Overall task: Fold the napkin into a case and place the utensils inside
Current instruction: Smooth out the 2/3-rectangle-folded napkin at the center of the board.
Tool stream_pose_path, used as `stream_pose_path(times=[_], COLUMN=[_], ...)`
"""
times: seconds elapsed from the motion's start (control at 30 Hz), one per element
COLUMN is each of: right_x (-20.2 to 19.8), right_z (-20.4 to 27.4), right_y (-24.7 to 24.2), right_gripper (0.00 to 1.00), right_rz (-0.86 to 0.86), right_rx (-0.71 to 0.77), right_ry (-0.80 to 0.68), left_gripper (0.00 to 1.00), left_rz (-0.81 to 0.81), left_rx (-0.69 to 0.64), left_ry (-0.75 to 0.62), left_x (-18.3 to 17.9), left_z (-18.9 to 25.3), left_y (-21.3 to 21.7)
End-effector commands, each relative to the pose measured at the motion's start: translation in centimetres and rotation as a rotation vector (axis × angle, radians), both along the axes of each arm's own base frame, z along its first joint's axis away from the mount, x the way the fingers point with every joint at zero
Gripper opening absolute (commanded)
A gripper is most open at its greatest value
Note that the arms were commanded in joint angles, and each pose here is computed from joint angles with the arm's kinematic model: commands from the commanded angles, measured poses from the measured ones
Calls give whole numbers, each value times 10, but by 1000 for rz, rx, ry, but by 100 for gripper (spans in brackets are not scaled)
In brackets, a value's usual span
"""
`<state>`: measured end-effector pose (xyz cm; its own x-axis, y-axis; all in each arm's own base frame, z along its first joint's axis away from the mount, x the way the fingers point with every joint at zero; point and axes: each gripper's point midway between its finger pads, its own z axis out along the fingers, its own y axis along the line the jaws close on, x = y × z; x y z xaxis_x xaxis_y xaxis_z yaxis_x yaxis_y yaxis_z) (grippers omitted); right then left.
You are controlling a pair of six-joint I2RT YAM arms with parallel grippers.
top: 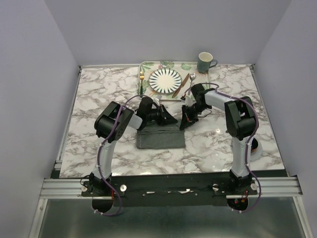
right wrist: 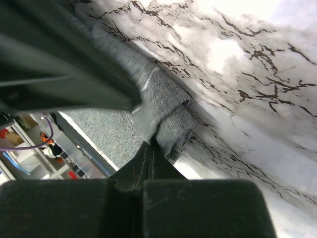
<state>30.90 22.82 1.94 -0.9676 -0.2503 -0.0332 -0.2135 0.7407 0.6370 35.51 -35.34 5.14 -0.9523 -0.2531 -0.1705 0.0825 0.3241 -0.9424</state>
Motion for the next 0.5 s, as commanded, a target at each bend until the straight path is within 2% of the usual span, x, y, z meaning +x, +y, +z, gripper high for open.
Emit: stream_pose_path(times=[0.0, 0.1, 0.13, 0.23, 0.27, 0.47], right_x=[-6, -6, -10, -7, -5, 8], right_z=[-36, -23, -15, 13, 22, 71], right_y=[-34, -29, -26, -27, -28, -24], right_gripper=[1, 11, 19, 40, 45, 46], right_rz=[40, 60, 61, 103, 106, 146], right_rx=[-181, -140, -114, -51, -32, 63], right_ry=[-31, -41, -16, -60, -79, -218], left_gripper=[12, 11, 11, 12, 14, 27], left_rz=[18, 22, 14, 10, 11, 6], left_rx=[97, 130, 151, 157, 160, 165], left_ry=[55, 86, 91, 90, 85, 85], left_x=[-8, -11, -13, -12, -12, -12], left_z=[-44, -60, -66, -69, -69, -71], left_y=[7, 11, 12, 13, 14, 15])
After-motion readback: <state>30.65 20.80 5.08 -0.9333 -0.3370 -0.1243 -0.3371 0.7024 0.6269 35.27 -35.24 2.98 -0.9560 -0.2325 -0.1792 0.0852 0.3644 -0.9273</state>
